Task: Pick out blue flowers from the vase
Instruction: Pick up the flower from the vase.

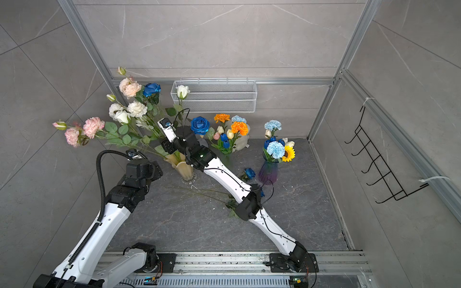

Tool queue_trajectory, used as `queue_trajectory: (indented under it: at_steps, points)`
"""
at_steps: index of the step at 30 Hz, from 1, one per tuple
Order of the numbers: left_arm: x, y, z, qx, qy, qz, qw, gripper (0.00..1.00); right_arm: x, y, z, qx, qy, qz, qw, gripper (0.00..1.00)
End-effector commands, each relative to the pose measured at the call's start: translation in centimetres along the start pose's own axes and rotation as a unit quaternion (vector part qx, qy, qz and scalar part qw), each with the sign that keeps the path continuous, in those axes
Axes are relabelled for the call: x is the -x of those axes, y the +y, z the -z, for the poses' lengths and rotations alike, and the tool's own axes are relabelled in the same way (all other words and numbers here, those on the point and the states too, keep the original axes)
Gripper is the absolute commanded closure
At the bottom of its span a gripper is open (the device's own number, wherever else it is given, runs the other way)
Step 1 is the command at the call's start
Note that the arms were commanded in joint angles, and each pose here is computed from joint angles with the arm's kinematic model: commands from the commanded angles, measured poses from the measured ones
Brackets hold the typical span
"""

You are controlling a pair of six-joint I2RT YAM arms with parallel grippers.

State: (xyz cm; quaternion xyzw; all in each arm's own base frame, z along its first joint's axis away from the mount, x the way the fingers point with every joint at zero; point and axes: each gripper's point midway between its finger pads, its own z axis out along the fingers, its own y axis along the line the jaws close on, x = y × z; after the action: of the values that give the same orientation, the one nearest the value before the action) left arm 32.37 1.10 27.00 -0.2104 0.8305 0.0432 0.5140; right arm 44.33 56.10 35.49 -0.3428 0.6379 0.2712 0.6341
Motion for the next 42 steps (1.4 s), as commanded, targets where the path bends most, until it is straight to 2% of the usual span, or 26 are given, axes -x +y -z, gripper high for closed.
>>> queue_trajectory:
  at_steps: [1, 12, 15, 29, 39, 42]
  points:
    - [2.2, -0.1, -0.3, -0.010, -0.030, 0.035, 0.999, 0.24, -0.7, -0.9, -1.1, -0.019, -0.024, -0.004, 1.000, 0.38]
    - [3.3, -0.8, -1.0, -0.027, -0.034, 0.032, 0.999, 0.24, -2.2, -2.8, -2.0, -0.021, -0.034, -0.024, 0.999, 0.42]
    - [3.5, -0.8, -1.1, -0.026, -0.037, 0.028, 0.999, 0.24, -2.2, -3.0, -2.1, -0.015, -0.042, -0.030, 0.999, 0.49]
    - [3.8, -1.0, -1.4, -0.023, -0.042, 0.015, 0.999, 0.24, -2.8, -2.4, -2.8, 0.026, -0.063, -0.040, 0.997, 0.54]
    - [4.0, -1.1, -1.5, -0.023, -0.042, 0.009, 0.999, 0.25, -3.9, -2.5, -3.3, 0.028, -0.066, -0.042, 0.997, 0.62]
    - [4.1, -1.0, -1.3, -0.021, -0.045, 0.007, 0.999, 0.25, -4.1, -2.6, -3.4, 0.025, -0.069, -0.044, 0.996, 0.70]
